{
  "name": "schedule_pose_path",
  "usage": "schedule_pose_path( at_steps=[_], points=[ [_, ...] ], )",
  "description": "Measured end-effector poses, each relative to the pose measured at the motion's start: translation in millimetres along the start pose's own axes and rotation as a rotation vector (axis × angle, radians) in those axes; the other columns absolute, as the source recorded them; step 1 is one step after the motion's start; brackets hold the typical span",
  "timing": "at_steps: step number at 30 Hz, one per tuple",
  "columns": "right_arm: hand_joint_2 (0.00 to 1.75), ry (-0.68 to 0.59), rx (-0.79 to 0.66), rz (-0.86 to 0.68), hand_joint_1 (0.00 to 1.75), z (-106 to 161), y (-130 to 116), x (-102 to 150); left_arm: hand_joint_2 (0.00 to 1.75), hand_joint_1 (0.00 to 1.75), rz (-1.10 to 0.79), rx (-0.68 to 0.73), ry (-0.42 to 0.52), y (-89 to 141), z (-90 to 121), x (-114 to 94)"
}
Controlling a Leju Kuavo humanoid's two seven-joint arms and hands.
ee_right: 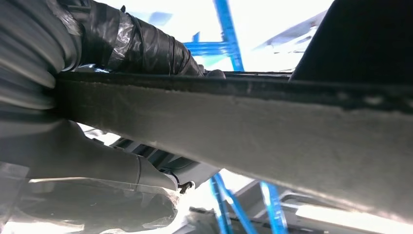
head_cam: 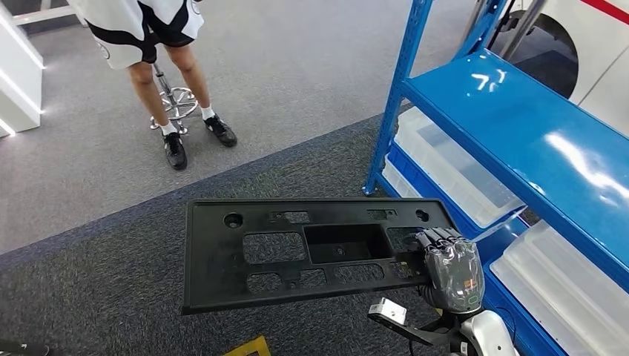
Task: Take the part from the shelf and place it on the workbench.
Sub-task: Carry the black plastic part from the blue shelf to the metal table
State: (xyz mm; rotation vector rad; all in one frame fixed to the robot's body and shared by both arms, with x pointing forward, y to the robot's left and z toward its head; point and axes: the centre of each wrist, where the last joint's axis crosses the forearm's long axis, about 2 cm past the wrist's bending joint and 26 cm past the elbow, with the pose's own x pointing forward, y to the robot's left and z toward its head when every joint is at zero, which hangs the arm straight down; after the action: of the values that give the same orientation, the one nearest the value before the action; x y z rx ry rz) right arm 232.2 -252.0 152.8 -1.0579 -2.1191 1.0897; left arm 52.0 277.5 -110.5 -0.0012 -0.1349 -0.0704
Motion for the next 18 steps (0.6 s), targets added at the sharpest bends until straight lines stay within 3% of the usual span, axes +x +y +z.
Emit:
schedule_pose_path(
  at_steps=[18],
  points=[
    [1.75,0.001,-0.011,-0.01,1.75,1.0,-4.8,1.4,1.75,0.0,-0.011,-0.007,0.002,-3.6,0.1,-0.9]
  ],
)
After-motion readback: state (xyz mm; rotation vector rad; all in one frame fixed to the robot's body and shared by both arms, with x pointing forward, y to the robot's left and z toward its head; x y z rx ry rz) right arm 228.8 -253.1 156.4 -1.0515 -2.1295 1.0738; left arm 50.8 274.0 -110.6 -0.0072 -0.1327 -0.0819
